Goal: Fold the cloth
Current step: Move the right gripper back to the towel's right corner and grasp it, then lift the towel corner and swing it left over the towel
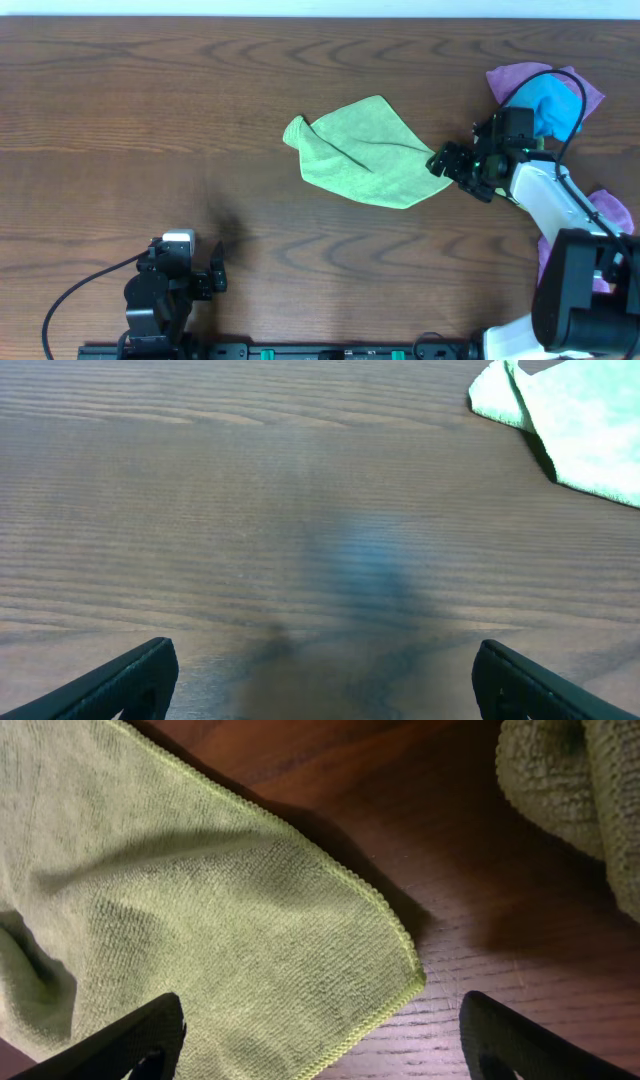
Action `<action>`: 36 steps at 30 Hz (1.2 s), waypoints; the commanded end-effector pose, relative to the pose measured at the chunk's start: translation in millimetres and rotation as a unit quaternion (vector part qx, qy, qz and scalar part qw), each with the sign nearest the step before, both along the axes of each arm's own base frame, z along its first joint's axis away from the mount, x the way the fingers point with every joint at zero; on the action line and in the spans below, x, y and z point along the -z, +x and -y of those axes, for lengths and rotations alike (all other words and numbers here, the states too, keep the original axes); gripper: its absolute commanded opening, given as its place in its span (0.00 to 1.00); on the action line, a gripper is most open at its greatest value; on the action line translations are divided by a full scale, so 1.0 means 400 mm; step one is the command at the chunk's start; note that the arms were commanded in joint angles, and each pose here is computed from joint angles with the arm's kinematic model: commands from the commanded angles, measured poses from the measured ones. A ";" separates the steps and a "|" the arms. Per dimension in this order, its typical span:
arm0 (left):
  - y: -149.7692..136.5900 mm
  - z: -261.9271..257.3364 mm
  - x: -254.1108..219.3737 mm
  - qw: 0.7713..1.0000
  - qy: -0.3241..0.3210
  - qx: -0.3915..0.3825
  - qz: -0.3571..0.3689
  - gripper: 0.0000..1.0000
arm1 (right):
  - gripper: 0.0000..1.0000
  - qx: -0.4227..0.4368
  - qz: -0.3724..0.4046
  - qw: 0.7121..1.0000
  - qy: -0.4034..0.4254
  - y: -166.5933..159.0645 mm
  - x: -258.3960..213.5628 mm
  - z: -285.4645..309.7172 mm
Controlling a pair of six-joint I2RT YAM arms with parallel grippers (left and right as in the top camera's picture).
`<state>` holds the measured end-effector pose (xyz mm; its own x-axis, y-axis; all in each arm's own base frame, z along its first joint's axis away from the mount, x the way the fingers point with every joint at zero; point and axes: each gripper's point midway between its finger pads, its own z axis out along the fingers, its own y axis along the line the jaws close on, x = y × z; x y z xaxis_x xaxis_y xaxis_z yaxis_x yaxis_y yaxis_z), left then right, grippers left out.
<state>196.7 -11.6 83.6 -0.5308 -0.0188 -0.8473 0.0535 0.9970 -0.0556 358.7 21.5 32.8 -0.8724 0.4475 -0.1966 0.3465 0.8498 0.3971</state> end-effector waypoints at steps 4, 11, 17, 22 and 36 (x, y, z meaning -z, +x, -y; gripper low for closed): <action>0.000 0.001 0.004 1.000 0.007 0.004 0.000 0.95 | 0.83 0.021 -0.019 1.000 0.001 -0.002 0.040 0.009; 0.000 0.001 0.004 1.000 0.007 0.004 0.000 0.95 | 0.72 0.023 -0.044 0.999 0.006 -0.012 0.088 0.006; 0.000 0.001 0.004 1.000 0.007 0.004 0.000 0.95 | 0.14 0.022 -0.007 1.000 0.006 0.032 0.078 0.008; 0.000 0.001 0.004 1.000 0.007 0.004 0.000 0.95 | 0.01 0.008 0.105 0.994 0.042 0.151 0.004 -0.018; 0.000 0.001 0.004 1.000 0.007 0.005 0.000 0.95 | 0.02 0.034 0.341 0.935 0.093 0.403 -0.314 -0.130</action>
